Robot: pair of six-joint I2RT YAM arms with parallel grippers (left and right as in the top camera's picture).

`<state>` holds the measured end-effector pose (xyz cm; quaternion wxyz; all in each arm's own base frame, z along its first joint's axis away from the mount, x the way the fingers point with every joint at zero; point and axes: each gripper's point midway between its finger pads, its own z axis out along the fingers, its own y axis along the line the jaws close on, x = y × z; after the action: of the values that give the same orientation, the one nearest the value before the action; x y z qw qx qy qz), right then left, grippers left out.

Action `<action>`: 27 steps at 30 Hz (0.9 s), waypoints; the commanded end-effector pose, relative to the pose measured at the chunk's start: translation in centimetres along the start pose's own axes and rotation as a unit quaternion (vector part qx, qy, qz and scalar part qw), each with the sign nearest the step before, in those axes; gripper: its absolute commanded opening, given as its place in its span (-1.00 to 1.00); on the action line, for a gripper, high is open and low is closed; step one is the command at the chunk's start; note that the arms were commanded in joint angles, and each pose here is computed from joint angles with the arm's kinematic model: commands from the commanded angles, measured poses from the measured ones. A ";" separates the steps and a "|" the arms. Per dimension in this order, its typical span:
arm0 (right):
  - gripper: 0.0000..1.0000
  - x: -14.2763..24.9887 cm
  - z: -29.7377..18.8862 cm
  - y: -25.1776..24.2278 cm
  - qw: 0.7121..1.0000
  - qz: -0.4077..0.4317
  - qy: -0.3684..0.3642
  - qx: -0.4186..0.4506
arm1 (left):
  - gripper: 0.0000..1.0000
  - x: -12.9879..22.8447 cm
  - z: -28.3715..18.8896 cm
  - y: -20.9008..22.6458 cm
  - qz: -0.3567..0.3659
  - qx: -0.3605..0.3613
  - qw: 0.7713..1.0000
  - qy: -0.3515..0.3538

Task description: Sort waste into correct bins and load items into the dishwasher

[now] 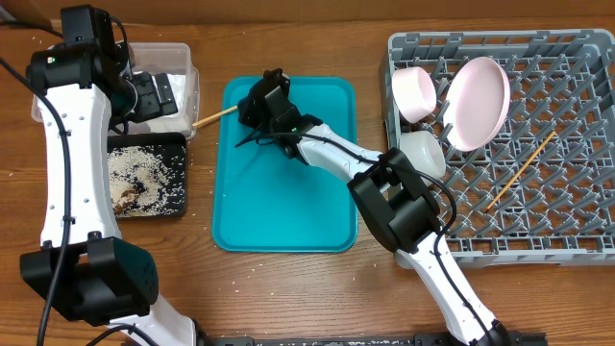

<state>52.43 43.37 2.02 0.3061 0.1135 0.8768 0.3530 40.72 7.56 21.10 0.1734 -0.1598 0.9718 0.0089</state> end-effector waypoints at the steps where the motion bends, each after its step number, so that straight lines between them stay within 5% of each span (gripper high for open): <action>1: -0.32 0.9 1.1 -2.6 0.999 -0.029 0.000 0.029 | 0.99 0.0 -0.1 0.0 0.012 -0.002 1.000 -0.002; 13: -0.31 2.0 1.3 -3.5 0.995 -0.084 0.011 0.050 | 1.00 0.0 -0.1 0.0 0.012 -0.002 1.000 -0.002; 27: -0.31 6.1 -1.4 -8.9 0.972 -0.085 0.141 0.170 | 1.00 0.0 -0.1 0.0 0.012 -0.002 1.000 -0.002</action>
<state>50.07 41.20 1.04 0.2681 0.0393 0.9321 0.2404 40.72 7.56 21.10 0.1734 -0.1598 0.9718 0.0089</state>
